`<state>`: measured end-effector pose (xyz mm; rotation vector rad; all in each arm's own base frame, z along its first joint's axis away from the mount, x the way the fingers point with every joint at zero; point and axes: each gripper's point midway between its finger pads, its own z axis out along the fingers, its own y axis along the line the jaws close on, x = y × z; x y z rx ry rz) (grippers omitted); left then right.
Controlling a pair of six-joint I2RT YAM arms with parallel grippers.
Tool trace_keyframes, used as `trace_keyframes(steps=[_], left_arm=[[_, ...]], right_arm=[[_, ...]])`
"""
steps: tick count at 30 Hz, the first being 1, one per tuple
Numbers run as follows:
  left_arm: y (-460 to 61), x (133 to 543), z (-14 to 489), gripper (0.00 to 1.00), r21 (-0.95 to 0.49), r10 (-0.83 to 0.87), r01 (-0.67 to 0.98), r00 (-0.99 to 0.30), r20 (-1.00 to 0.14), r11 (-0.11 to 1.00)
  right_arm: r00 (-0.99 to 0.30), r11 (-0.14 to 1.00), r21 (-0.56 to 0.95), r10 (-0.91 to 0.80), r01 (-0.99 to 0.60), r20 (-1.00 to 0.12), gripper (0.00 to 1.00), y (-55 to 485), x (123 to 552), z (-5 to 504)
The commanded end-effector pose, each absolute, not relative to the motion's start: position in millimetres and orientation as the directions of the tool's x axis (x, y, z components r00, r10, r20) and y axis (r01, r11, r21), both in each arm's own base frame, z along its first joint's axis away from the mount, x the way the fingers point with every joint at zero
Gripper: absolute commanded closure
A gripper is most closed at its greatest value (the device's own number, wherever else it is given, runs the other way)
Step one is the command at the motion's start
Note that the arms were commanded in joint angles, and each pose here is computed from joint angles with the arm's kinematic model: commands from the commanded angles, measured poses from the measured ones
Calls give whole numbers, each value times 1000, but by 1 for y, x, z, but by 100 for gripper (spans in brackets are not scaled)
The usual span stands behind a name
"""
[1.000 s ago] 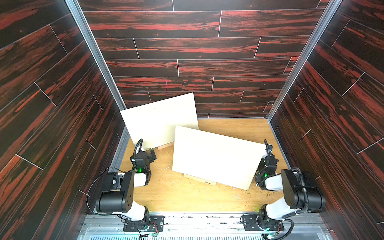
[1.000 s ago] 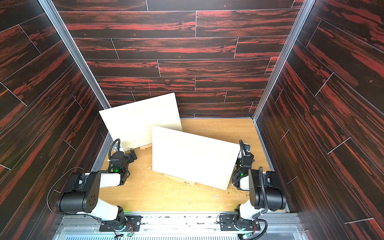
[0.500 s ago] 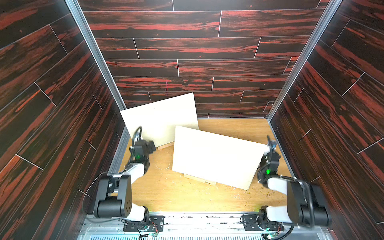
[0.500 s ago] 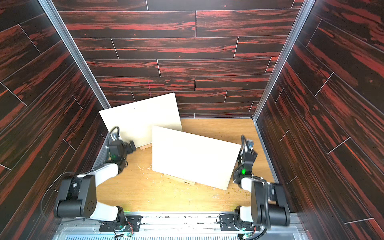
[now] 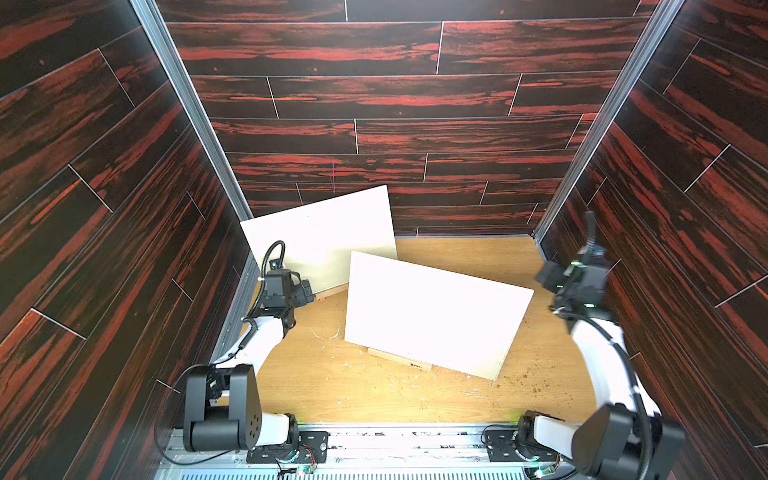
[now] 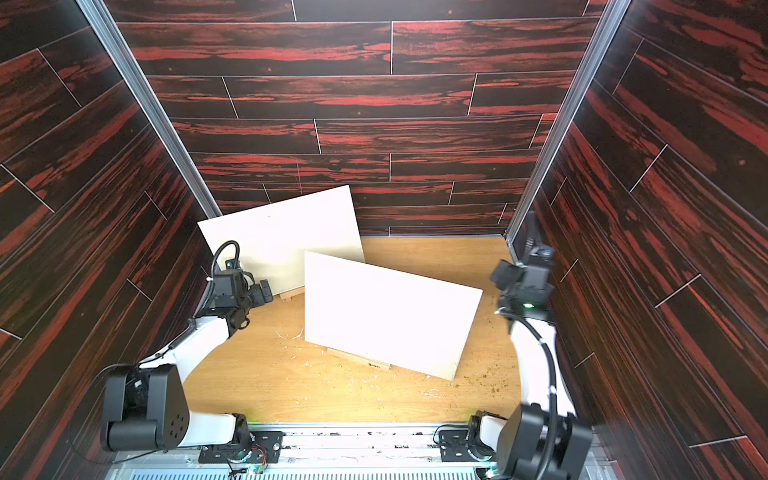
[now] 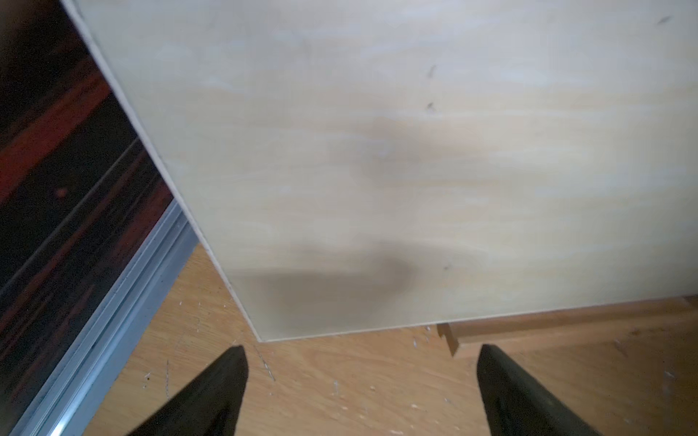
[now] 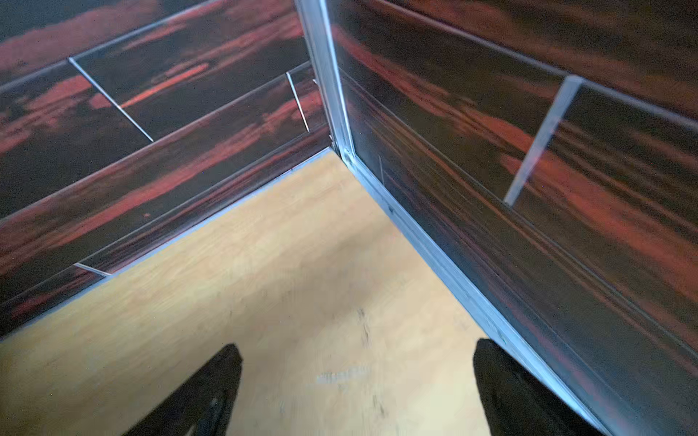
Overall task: Disassemble the easel
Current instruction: Adjust the drawing board at the center of the board.
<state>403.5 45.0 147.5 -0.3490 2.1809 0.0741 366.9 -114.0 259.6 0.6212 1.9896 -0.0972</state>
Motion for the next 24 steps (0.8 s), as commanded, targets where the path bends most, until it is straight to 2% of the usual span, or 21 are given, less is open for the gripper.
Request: trace_keyframes(steps=[1, 11, 20, 24], left_arm=[[35, 395, 165, 3, -108, -230, -236, -583, -779, 966], [15, 384, 178, 5, -176, -239, -162, -607, -758, 971], [4, 367, 180, 5, -208, -247, -137, -635, -732, 969], [-5, 362, 179, 5, -232, -247, -109, -640, -728, 967]], right_arm=[[-518, 858, 309, 498, 410, -696, 1, -81, 325, 249], [-601, 818, 498, 559, 288, -571, 2, -27, 265, 256], [-619, 815, 490, 564, 310, -547, 2, -9, 214, 252], [-653, 811, 549, 530, 203, -542, 2, 14, 205, 255]])
